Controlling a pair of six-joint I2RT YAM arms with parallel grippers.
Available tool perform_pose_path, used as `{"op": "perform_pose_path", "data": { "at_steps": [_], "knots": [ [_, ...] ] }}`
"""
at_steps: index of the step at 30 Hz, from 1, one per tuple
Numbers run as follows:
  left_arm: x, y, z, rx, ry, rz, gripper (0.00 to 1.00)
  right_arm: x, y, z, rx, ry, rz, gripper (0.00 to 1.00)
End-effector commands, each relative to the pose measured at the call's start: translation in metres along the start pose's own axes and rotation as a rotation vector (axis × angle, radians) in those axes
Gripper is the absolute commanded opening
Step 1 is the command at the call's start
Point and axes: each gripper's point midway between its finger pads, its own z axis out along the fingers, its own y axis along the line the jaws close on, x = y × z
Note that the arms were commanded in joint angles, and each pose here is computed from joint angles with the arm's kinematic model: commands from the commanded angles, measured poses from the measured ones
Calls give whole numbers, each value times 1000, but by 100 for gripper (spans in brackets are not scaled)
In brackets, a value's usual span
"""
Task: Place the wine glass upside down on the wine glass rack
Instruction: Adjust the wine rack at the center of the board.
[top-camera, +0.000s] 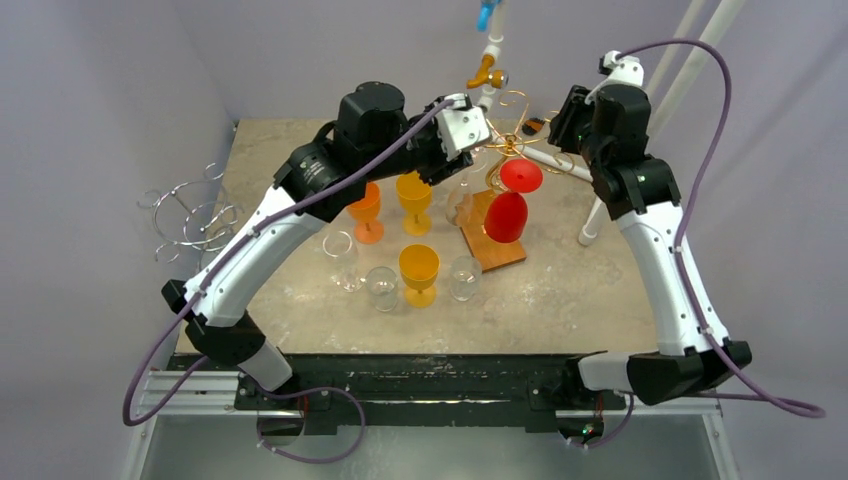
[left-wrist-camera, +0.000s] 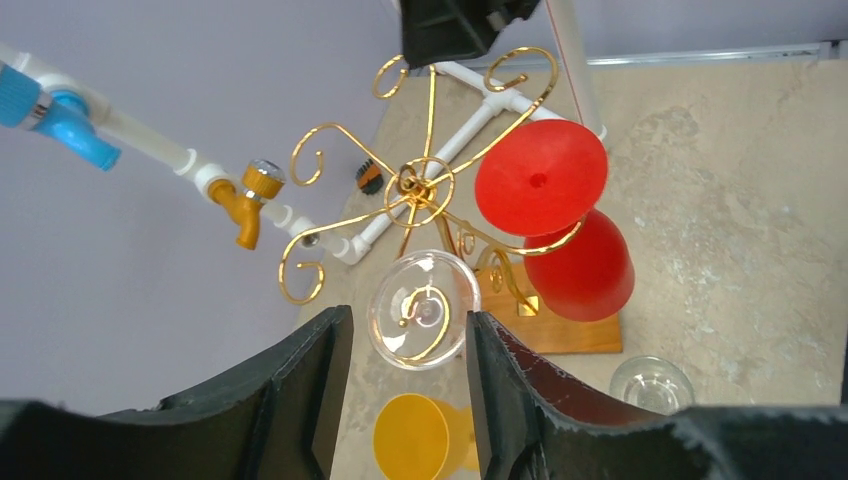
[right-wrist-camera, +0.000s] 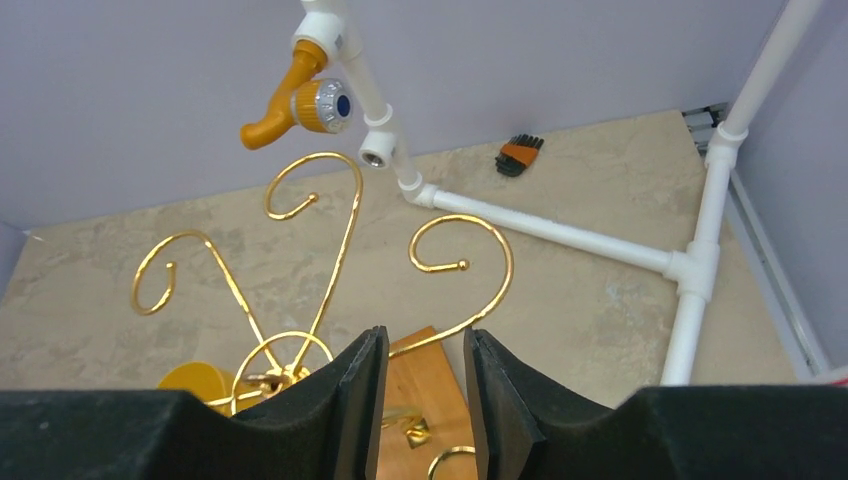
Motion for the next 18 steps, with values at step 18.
{"op": "perform_pose_path", "data": {
  "at_steps": [18],
  "knots": [
    [31, -50, 20, 182, 1, 459, 58, -21, -7, 39, 82, -79, -81, 44]
  ]
}}
